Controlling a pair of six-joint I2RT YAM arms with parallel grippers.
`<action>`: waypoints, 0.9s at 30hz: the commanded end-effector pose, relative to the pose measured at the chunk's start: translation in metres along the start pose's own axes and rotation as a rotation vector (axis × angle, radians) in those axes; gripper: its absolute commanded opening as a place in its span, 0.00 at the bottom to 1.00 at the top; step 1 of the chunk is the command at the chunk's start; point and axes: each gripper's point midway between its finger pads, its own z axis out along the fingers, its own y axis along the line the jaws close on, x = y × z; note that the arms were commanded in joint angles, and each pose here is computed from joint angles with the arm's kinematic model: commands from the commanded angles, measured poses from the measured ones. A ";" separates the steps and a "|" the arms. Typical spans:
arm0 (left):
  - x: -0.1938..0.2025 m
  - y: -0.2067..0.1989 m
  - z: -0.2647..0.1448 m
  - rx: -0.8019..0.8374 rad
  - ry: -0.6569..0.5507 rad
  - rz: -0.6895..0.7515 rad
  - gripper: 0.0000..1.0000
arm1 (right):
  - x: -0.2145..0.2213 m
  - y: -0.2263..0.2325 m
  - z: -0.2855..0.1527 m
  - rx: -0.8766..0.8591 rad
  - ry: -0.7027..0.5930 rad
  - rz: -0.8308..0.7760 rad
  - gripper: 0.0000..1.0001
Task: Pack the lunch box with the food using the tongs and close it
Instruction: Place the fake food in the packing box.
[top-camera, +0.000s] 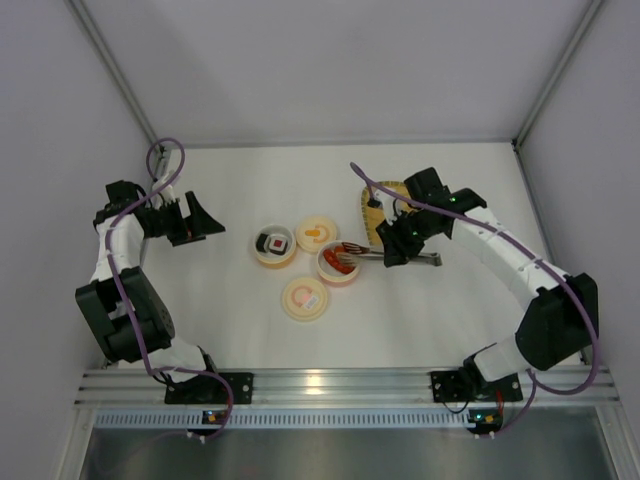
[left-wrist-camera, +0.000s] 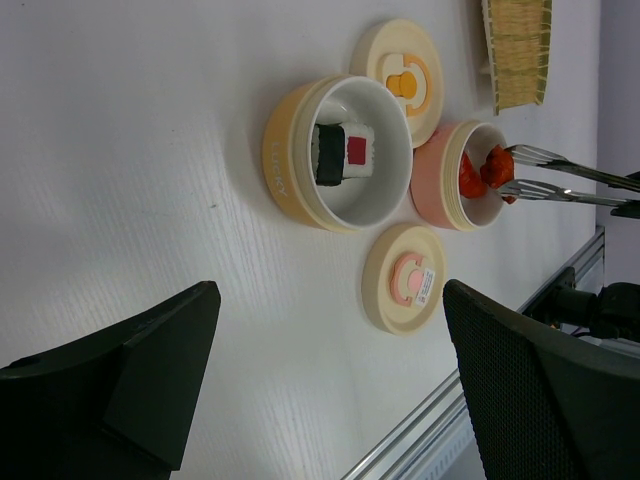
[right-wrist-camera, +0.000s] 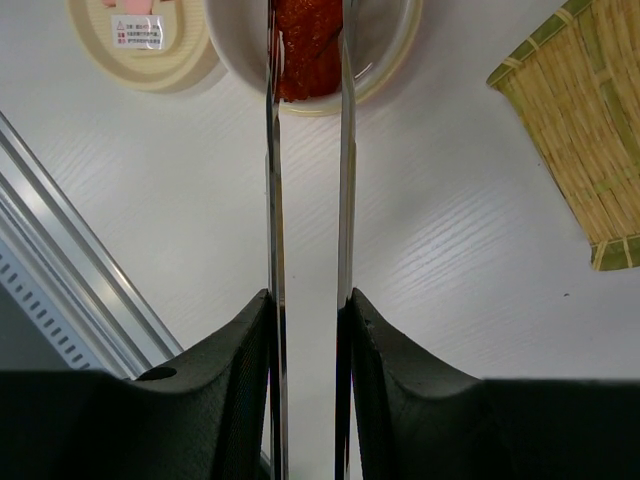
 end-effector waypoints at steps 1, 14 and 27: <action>-0.010 -0.006 -0.005 0.022 -0.040 0.054 0.98 | -0.020 -0.002 0.002 0.008 -0.060 -0.049 0.19; -0.012 -0.005 -0.005 0.021 -0.040 0.055 0.98 | -0.030 -0.008 0.002 0.036 -0.085 -0.043 0.44; -0.015 -0.009 -0.007 0.024 -0.046 0.058 0.98 | -0.046 -0.002 -0.013 0.025 -0.134 -0.060 0.41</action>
